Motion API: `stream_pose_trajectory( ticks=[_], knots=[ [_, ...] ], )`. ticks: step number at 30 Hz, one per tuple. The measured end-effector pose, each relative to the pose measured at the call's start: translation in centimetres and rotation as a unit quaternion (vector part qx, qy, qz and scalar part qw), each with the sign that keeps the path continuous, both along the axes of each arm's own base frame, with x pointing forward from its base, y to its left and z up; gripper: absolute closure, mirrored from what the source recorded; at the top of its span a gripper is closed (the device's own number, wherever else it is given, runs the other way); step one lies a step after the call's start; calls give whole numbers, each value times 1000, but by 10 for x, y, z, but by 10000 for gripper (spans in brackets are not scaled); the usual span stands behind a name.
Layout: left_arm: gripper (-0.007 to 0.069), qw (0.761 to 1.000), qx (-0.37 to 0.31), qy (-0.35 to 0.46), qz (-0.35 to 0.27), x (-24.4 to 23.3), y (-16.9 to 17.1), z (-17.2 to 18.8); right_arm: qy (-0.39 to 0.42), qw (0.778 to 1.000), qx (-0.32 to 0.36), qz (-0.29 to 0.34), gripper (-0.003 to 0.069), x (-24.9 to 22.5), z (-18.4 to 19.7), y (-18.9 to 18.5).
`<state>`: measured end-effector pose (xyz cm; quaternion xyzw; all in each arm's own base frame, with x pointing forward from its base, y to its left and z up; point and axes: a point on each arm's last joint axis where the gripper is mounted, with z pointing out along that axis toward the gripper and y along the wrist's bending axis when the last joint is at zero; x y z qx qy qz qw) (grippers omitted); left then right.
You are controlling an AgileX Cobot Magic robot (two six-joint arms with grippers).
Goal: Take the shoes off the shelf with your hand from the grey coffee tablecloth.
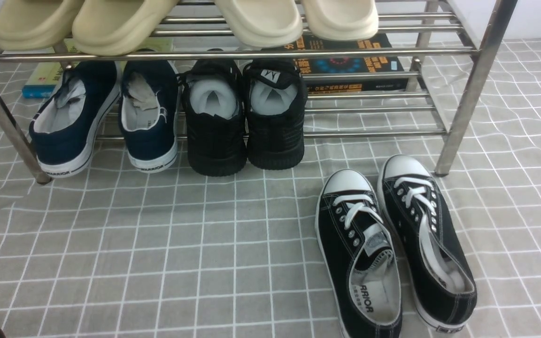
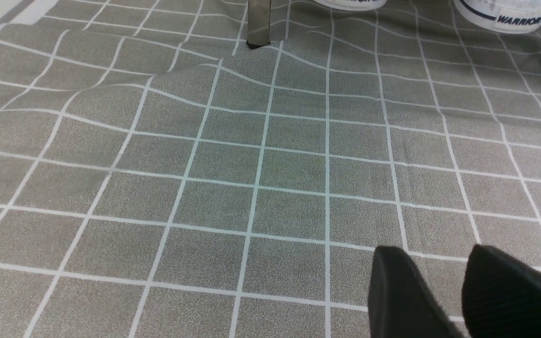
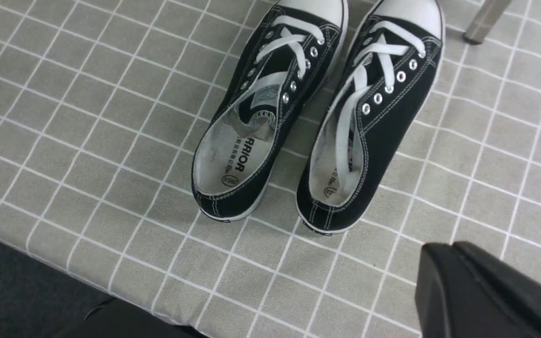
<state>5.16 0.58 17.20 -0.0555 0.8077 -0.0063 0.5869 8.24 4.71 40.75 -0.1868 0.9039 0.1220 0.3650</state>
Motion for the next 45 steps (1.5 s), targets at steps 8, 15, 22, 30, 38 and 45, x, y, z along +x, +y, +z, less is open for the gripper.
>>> stream_pose_trajectory(
  ticks=[8,15,22,30,38,45],
  knots=[
    [385,1000,0,0,0,0,0,0,-139,987,76,-4,671,-29,-56,-17],
    [385,1000,0,0,0,0,0,0,-226,966,124,-6,666,-20,-101,-12],
    [385,1000,0,0,0,0,0,0,-207,972,113,-6,659,-16,-127,-10],
    [385,1000,0,0,0,0,0,0,-190,976,104,-6,655,-15,-140,-10],
    [385,1000,0,0,0,0,0,0,-189,976,104,-6,648,-15,-141,-10],
    [385,1000,0,0,0,0,0,0,-250,964,85,-36,638,-15,-165,-18]
  ],
)
